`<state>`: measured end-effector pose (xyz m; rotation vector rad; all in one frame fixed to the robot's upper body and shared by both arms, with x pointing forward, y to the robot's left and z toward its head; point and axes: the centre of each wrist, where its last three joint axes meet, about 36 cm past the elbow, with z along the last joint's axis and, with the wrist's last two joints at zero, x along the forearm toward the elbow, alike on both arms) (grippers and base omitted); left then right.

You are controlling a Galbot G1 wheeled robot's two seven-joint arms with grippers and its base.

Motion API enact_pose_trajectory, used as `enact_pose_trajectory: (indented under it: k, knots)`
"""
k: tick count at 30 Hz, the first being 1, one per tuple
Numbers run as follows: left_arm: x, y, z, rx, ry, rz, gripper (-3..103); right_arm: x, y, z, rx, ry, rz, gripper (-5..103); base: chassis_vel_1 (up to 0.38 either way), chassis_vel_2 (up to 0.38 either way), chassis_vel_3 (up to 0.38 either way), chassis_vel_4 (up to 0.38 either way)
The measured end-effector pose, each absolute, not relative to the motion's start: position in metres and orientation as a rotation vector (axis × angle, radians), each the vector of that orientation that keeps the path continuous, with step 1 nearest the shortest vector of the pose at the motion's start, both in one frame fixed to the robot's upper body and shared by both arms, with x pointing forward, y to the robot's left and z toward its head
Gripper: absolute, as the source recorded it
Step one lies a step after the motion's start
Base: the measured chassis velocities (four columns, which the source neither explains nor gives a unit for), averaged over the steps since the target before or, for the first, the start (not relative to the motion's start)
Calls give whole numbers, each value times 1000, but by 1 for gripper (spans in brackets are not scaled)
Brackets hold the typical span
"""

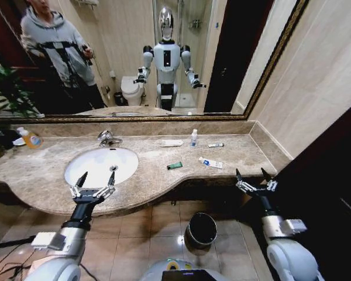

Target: Pick up the trash from the sink and place it in the trash bin.

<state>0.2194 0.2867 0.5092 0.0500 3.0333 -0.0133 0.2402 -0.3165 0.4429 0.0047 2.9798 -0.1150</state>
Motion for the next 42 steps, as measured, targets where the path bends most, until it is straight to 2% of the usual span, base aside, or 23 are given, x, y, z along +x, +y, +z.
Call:
enact_pose_trajectory:
  k: [28, 42]
  knots:
    - [219, 287, 509, 50, 3033, -13, 100, 240, -302, 455, -9, 2979, -68, 100, 0, 0, 0, 0]
    - [219, 287, 509, 50, 3033, -13, 100, 256, -303, 450, -135, 3026, -107, 100, 0, 0, 0, 0]
